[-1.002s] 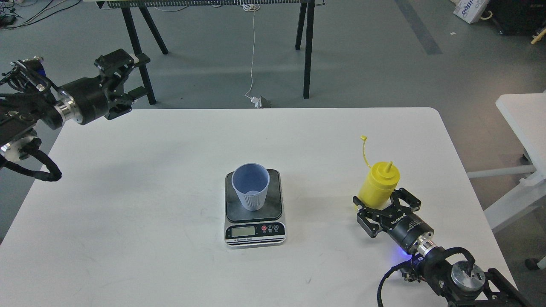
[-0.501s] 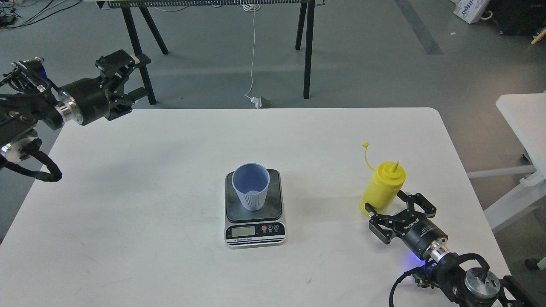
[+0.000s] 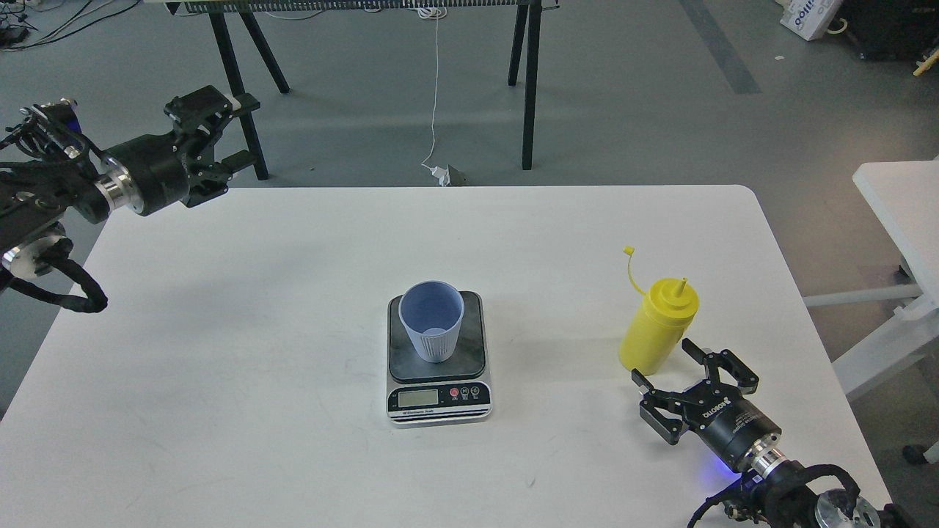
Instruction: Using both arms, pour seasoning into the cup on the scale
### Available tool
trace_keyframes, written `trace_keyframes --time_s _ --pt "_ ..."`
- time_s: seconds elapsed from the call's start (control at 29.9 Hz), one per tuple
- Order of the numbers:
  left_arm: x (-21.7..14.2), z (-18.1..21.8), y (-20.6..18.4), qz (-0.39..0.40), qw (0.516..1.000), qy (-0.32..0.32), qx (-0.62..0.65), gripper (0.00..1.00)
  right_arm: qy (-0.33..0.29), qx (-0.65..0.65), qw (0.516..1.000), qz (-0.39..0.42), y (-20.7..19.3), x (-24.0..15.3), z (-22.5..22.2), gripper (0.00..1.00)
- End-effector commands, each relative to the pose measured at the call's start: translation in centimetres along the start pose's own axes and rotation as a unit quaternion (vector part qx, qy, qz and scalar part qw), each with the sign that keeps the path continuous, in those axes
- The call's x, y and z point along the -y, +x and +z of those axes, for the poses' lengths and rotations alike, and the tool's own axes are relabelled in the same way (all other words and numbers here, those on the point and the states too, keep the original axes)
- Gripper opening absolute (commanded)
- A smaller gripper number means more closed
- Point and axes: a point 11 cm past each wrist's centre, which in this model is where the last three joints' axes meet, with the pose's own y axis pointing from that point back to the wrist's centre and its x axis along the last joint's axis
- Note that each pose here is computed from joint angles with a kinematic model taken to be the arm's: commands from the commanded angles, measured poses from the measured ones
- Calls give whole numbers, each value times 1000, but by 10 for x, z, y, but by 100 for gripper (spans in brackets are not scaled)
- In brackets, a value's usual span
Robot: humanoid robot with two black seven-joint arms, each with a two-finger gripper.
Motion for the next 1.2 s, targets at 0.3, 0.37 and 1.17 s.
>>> trace_keyframes --time_s 0.3,0.37,1.17 --pt "-1 0 2 6 1000 -5 -7 99 17 -132 991 13 -44 -53 -84 96" --pt "-5 -6 1 7 1000 1 -11 99 23 -173 984 -16 -82 -35 -110 96" --pt "-27 -18 16 59 996 -26 -58 99 -5 -246 968 -51 -187 103 -143 98"
